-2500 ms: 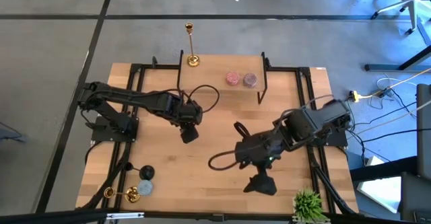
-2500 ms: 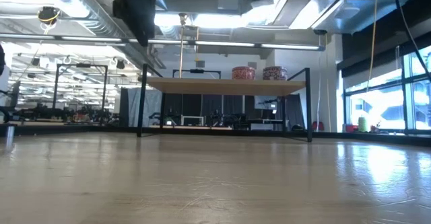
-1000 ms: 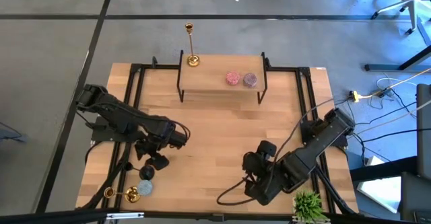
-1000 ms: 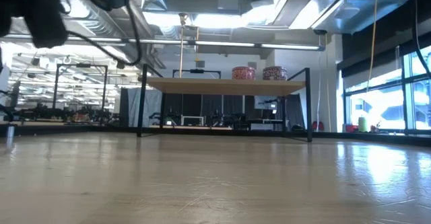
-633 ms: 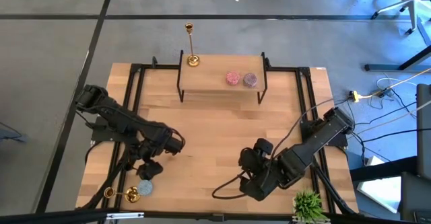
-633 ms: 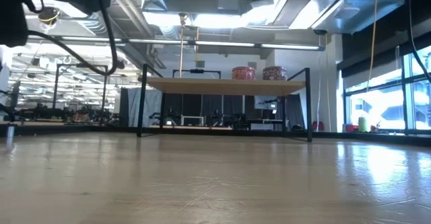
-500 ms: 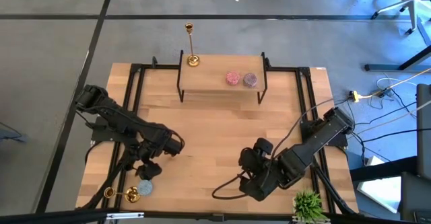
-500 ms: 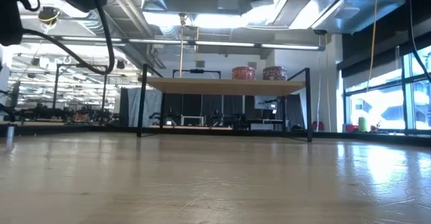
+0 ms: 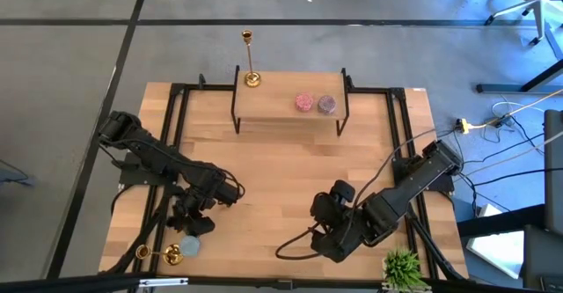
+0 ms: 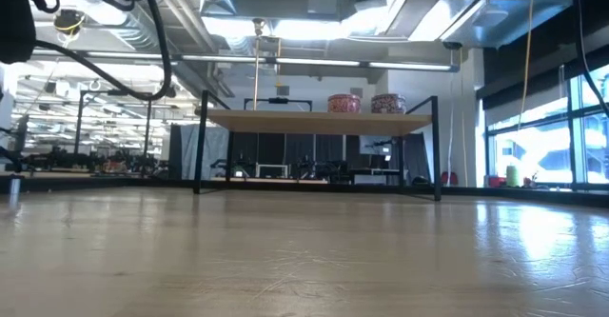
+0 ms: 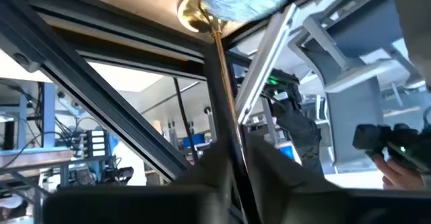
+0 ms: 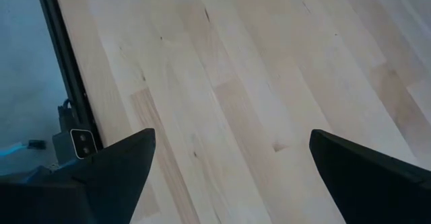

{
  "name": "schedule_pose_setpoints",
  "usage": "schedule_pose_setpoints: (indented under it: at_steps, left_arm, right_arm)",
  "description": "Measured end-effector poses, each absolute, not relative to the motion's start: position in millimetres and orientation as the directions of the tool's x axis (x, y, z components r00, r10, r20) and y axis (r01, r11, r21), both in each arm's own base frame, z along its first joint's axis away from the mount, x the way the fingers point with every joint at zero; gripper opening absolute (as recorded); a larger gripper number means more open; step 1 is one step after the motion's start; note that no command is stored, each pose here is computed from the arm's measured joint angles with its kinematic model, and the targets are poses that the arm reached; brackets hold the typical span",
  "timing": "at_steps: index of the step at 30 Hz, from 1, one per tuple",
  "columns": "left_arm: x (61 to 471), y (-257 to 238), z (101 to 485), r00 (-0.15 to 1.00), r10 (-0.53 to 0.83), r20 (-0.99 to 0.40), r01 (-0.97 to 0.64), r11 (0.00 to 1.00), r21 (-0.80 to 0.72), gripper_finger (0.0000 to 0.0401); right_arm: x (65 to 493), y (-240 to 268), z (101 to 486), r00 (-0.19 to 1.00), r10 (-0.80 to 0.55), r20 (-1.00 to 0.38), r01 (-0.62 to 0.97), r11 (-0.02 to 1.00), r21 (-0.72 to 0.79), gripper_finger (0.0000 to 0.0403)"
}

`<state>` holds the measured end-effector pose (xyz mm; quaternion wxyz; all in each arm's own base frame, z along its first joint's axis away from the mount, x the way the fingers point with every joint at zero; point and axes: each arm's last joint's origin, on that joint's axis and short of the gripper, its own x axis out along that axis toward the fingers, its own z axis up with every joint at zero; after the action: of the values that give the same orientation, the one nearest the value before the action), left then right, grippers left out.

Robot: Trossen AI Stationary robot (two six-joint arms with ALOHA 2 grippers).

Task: Pick & Place candle stick holders
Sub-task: Put the black brass candlestick on the shelf

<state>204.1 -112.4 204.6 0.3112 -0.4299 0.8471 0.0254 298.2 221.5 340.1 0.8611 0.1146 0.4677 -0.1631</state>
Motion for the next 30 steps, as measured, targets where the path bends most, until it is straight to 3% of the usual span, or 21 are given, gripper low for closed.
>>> schedule_pose_setpoints:
  at_steps: [3, 8, 14, 20, 30]
  left_arm:
    - [204.3, -112.4, 204.5, -0.435, -0.708, -0.556, -0.739, 0.634, -0.229, 0.001]
    - [204.2, -110.1, 208.4, -0.424, -0.675, -0.604, -0.719, 0.656, -0.229, 0.0007]
    - [206.1, -96.5, 223.1, -0.334, -0.611, -0.718, -0.725, 0.653, -0.219, 0.0006]
    - [201.5, -75.5, 247.9, -0.14, -0.468, -0.872, -0.772, 0.604, -0.2, 0.0005]
    - [191.8, -62.1, 292.2, 0.236, -0.379, -0.895, -0.765, 0.496, -0.412, 0.0004]
  right_arm:
    - [298.2, 221.5, 340.1, 0.509, -0.174, -0.843, 0.388, 0.921, 0.045, 0.0399]
    - [298.0, 221.6, 340.1, 0.509, -0.174, -0.843, 0.388, 0.921, 0.044, 0.0399]
    - [298.5, 220.7, 340.4, 0.519, -0.194, -0.833, 0.397, 0.917, 0.034, 0.0399]
    - [300.0, 219.5, 340.7, 0.525, -0.199, -0.828, 0.404, 0.914, 0.037, 0.0399]
    - [304.2, 221.3, 342.5, 0.558, -0.173, -0.812, 0.367, 0.929, 0.055, 0.0399]
